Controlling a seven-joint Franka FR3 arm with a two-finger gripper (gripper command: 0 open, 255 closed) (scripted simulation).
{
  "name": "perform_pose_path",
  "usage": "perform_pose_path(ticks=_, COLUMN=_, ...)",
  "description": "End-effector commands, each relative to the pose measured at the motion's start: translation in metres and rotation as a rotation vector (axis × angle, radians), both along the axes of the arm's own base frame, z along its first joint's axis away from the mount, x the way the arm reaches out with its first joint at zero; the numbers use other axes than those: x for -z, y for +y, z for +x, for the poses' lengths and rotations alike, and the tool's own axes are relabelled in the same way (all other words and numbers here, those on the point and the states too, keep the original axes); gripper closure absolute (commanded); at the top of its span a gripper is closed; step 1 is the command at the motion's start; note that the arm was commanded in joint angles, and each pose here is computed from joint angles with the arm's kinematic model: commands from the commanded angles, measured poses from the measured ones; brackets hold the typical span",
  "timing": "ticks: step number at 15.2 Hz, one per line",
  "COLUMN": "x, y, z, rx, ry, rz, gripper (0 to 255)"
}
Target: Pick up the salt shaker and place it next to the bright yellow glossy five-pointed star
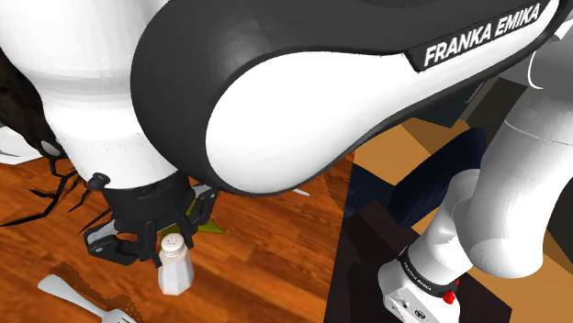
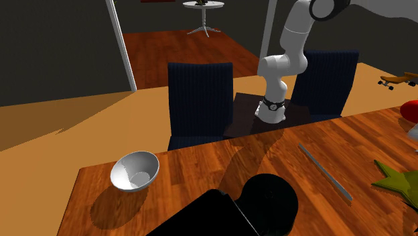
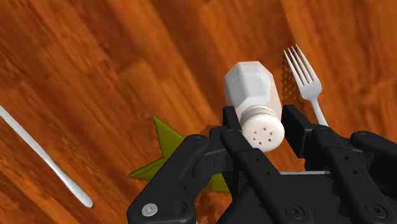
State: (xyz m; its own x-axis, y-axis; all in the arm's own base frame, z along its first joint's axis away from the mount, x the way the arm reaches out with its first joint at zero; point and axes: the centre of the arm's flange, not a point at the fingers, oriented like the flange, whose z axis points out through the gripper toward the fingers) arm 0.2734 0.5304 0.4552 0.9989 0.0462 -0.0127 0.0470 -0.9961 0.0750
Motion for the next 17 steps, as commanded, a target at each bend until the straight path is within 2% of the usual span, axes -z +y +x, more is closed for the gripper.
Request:
perform_pose_path(ticks=1, x=0.011, y=0.001, z=0.000, rx=0.000, ry=0.000, rz=0.000, gripper=255)
perform_pose_path(ticks=14, x=0.081, y=0.001, z=0.000, rx=0.000, ry=0.000, rz=0.000, gripper=255)
perform_pose_path(ticks=17, x=0.081, y=0.001, z=0.000, rx=0.000, ry=0.000, rz=0.000, gripper=255)
